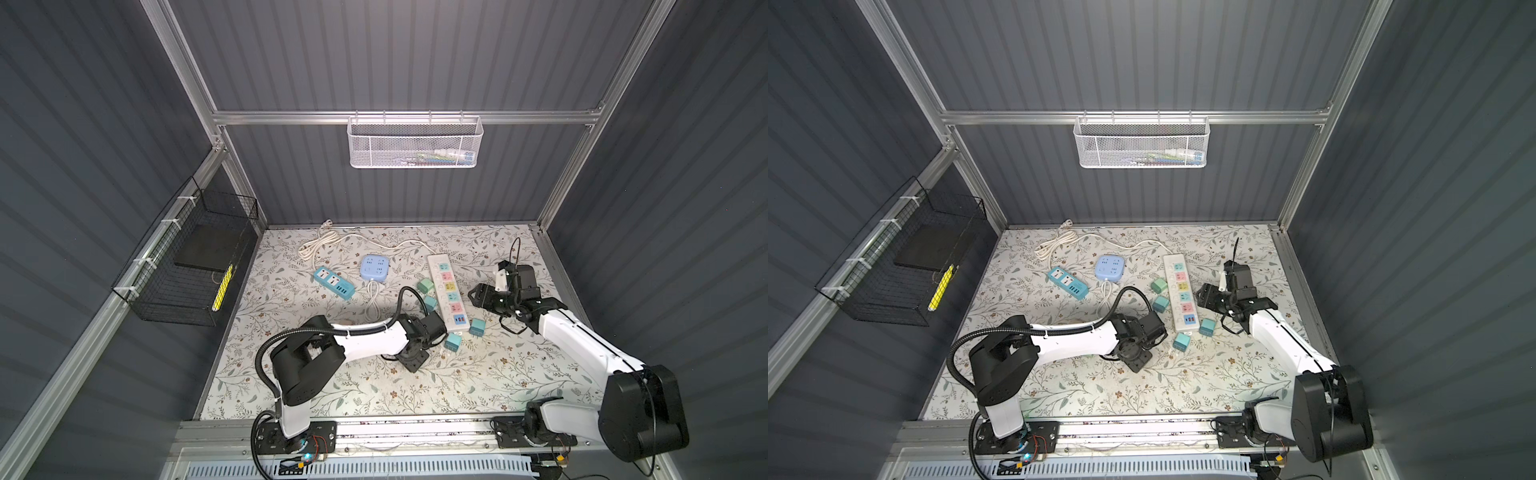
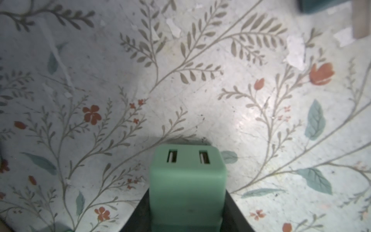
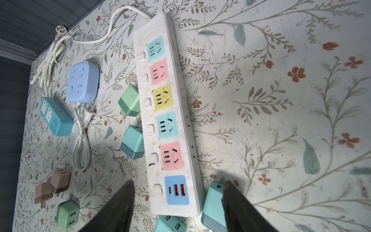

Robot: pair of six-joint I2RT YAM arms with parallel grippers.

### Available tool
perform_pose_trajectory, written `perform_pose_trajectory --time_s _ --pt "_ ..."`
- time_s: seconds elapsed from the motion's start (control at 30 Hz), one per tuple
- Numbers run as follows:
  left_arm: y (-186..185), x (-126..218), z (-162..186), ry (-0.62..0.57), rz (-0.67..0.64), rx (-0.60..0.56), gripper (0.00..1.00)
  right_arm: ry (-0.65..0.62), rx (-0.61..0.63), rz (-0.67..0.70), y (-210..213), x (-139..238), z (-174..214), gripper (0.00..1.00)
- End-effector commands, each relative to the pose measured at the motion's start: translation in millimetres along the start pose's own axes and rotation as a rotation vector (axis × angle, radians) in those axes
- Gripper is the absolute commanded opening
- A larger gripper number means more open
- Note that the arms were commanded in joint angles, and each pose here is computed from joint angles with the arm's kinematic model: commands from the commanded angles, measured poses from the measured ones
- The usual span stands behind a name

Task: Insert the plug
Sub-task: 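Lift the green adapter with the left gripper and pass it to the right gripper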

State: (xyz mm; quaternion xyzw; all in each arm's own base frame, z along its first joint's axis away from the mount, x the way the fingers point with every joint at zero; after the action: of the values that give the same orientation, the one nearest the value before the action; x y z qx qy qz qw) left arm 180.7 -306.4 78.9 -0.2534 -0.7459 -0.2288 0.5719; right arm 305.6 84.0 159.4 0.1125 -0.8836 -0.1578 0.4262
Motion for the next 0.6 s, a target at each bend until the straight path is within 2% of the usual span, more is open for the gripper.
perform_pose_trajectory --time_s 0.0,0.07,0.2,0.27,0.37,0.43,0.57 --pt "-3 37 -40 -0.294 0.059 0.023 0.23 -0.01 -0.016 -0.023 4 11 -2 0.68" --pt "-8 52 -57 -0.447 0.108 0.004 0.14 -0.012 -0.018 -0.041 7 13 -1 0.67" --pt "-21 83 -93 -0.769 0.194 -0.072 0.13 0.011 -0.017 -0.106 15 15 5 0.62" --pt "-26 92 -107 -0.876 0.203 -0.108 0.12 0.014 -0.015 -0.109 15 18 6 0.6" --pt "-35 94 -119 -0.947 0.212 -0.195 0.08 0.008 -0.002 -0.111 18 27 5 0.56" --pt "-35 94 -123 -0.977 0.197 -0.196 0.0 0.014 0.025 -0.19 30 38 4 0.53" --pt "-35 98 -129 -1.004 0.184 -0.205 0.0 0.022 0.066 -0.269 47 55 2 0.52"
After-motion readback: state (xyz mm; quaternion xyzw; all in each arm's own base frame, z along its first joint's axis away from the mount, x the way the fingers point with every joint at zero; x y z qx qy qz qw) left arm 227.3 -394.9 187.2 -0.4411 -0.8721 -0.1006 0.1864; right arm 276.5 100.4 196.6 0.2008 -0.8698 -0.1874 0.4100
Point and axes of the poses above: each gripper's point midway between its finger pads, its own x axis back along the fingers, its own y axis along the line the jaws close on, z = x × y, the point moved 5 cm from there along x, back along the fingers, and after that the axes turned 8 degrees about x, right-handed, at the moved point
